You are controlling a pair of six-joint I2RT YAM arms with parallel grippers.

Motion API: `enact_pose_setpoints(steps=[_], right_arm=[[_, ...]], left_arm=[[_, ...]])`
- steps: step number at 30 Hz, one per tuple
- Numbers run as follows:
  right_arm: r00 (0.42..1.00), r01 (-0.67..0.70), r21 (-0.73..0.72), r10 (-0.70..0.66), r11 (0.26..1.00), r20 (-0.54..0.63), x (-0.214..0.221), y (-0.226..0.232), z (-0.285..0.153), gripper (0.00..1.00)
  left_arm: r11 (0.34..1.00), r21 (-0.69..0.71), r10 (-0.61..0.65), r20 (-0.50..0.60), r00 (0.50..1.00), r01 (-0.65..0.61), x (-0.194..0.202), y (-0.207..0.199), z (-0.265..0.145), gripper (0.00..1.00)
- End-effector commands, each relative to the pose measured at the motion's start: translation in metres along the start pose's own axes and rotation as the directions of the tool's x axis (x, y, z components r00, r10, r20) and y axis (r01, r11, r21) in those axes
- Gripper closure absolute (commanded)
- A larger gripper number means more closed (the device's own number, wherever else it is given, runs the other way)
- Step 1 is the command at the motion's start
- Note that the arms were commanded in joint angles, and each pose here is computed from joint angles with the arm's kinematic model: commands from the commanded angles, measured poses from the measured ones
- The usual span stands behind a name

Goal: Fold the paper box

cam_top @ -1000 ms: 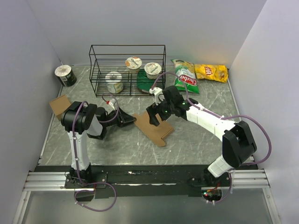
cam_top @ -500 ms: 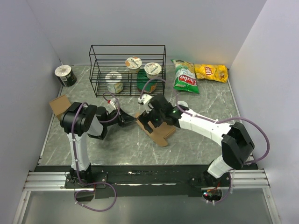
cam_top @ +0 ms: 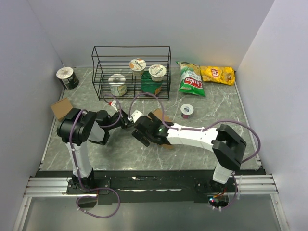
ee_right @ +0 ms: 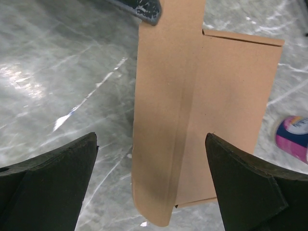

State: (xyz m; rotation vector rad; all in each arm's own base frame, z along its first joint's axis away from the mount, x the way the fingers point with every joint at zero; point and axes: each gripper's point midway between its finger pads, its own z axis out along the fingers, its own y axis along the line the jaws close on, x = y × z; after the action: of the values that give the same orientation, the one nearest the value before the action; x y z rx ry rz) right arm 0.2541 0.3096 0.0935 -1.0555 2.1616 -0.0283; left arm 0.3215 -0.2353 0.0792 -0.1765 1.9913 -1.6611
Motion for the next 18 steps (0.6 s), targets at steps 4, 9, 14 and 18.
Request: enact_pose_setpoints(steps=[4, 9, 14, 18], right_arm=[[0.999, -0.038, 0.302, 0.026, 0.952, 0.042, -0.014, -0.020, 0.004, 0.00], [0.999, -0.041, 0.452, 0.027, 0.891, 0.036, -0.005, -0.035, 0.008, 0.01], [0.999, -0.014, 0.502, -0.009, 0.865, 0.043, -0.002, -0.036, 0.011, 0.05], [0.997, 0.042, 0.541, -0.069, 0.840, 0.030, 0.002, -0.038, 0.013, 0.14]], left_arm=[[0.893, 0.259, 0.313, 0.227, 0.922, -0.367, -0.031, -0.089, -0.012, 0.99], [0.910, 0.245, 0.281, 0.226, 0.933, -0.334, -0.031, -0.088, -0.013, 0.99], [0.935, 0.208, 0.243, 0.221, 0.944, -0.289, -0.031, -0.084, -0.014, 0.99], [0.952, 0.178, 0.209, 0.225, 0.952, -0.251, -0.033, -0.080, -0.014, 0.99]])
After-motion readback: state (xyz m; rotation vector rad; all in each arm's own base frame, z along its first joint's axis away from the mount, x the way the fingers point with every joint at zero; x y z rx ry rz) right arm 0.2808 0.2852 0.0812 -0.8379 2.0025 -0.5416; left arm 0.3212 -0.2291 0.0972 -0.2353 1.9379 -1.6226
